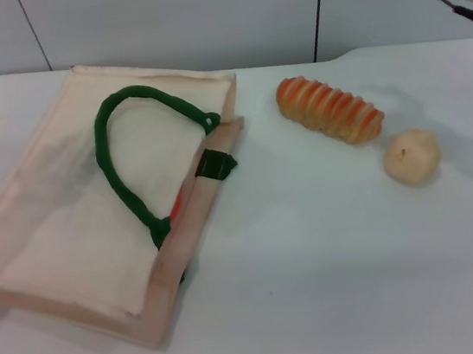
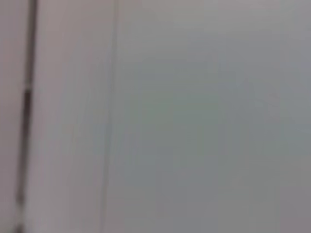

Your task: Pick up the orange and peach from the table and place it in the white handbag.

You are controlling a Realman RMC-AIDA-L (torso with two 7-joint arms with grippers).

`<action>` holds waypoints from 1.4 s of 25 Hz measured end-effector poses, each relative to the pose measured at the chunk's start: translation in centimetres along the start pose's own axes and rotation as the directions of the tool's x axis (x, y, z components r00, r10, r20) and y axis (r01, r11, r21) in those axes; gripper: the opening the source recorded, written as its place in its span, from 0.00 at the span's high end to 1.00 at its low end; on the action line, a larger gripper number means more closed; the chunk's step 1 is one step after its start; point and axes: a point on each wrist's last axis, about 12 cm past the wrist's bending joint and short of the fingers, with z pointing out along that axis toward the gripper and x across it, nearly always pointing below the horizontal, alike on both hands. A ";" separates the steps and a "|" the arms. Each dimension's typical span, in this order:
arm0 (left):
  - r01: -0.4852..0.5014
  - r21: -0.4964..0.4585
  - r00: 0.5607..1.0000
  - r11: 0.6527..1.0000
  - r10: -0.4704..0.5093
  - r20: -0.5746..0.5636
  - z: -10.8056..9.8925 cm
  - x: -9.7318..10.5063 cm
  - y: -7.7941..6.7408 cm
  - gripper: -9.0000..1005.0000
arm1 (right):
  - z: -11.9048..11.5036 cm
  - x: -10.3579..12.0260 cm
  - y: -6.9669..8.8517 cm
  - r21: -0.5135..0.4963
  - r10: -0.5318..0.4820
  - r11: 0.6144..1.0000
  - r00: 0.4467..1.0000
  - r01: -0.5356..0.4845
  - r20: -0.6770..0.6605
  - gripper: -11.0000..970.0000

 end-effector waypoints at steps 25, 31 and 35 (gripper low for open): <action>-0.465 -0.440 0.875 0.769 0.475 -0.093 1.5 8.6 0.2 0.21 | -9.6 10.0 0.2 0.675 0.016 0.735 0.997 -0.064 0.077 0.09; -0.463 -0.441 0.876 0.769 0.473 -0.094 1.4 8.7 0.3 0.21 | -9.6 10.3 0.0 0.681 0.035 0.730 0.998 -0.063 0.056 0.09; -0.460 -0.444 0.876 0.769 0.474 -0.086 1.4 8.6 0.2 0.21 | -9.6 10.3 0.0 0.681 0.036 0.729 0.998 -0.065 0.056 0.09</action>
